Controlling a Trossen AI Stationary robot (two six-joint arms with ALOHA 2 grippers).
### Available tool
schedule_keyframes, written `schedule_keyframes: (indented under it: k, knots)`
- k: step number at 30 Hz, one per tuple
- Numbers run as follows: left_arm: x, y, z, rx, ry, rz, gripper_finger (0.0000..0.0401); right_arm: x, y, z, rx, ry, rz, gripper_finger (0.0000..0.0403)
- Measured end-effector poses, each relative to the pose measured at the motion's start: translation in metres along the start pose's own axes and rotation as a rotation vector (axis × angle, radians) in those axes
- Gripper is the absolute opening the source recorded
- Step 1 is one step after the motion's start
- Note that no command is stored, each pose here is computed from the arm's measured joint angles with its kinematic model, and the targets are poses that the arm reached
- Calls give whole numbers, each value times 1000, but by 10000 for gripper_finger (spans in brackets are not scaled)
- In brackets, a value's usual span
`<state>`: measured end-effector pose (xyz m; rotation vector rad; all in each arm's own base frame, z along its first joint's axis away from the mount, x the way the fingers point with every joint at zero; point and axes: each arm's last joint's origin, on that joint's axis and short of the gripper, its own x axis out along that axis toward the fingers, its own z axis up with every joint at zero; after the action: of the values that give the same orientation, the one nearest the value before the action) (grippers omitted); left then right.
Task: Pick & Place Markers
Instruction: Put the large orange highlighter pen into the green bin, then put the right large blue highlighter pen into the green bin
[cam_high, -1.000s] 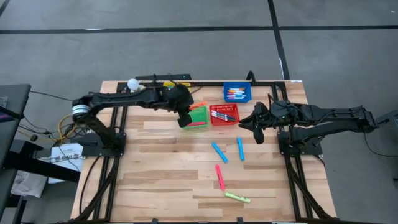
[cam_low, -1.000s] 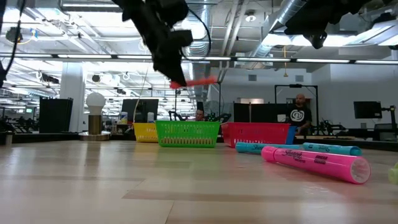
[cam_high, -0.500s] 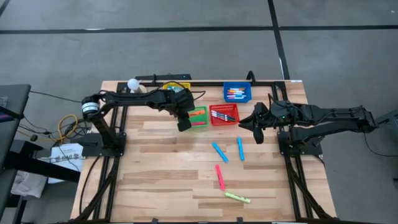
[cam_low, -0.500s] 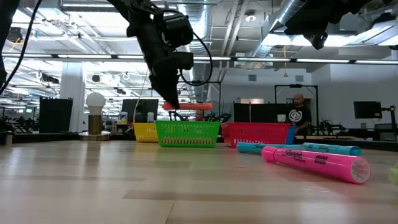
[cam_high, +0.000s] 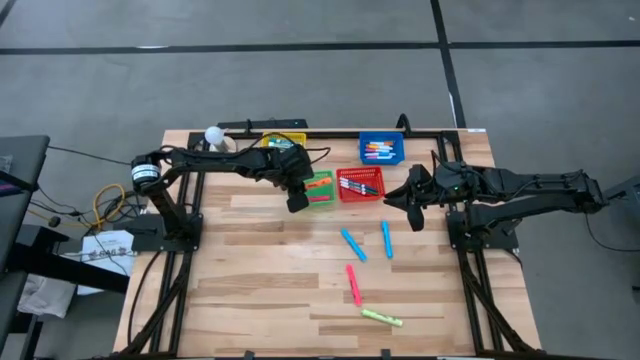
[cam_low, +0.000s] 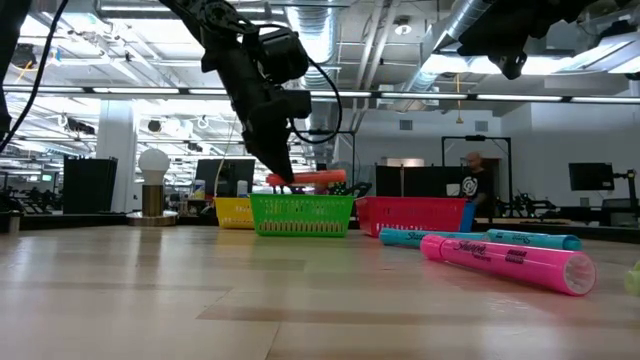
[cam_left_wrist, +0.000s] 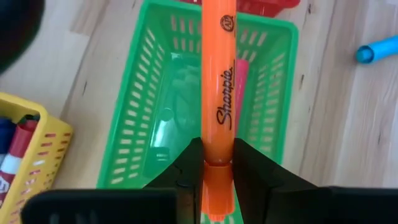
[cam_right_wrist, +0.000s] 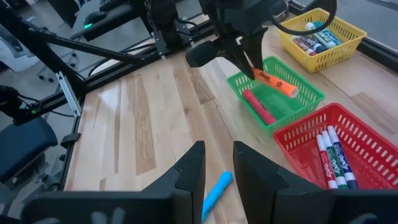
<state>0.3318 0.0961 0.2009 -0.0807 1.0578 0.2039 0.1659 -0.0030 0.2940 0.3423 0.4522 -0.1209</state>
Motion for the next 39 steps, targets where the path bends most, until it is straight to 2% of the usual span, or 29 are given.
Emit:
schedule_keyframes:
  k: [7,21,33,36,39]
  knots:
    - [6,8,-2,-2,16,6,61,0,0,0,15,-1,-1,72]
    - [43,10,-13,2,118,-42,70,0,0,1,16,-6,2,72]
    - [44,10,-12,20,103,-41,127,0,0,1,17,-7,2,72]
    - [37,10,-8,18,73,-37,144,0,0,1,19,-7,3,72]
    - [19,10,-2,8,15,-30,157,0,0,1,102,-9,5,72]
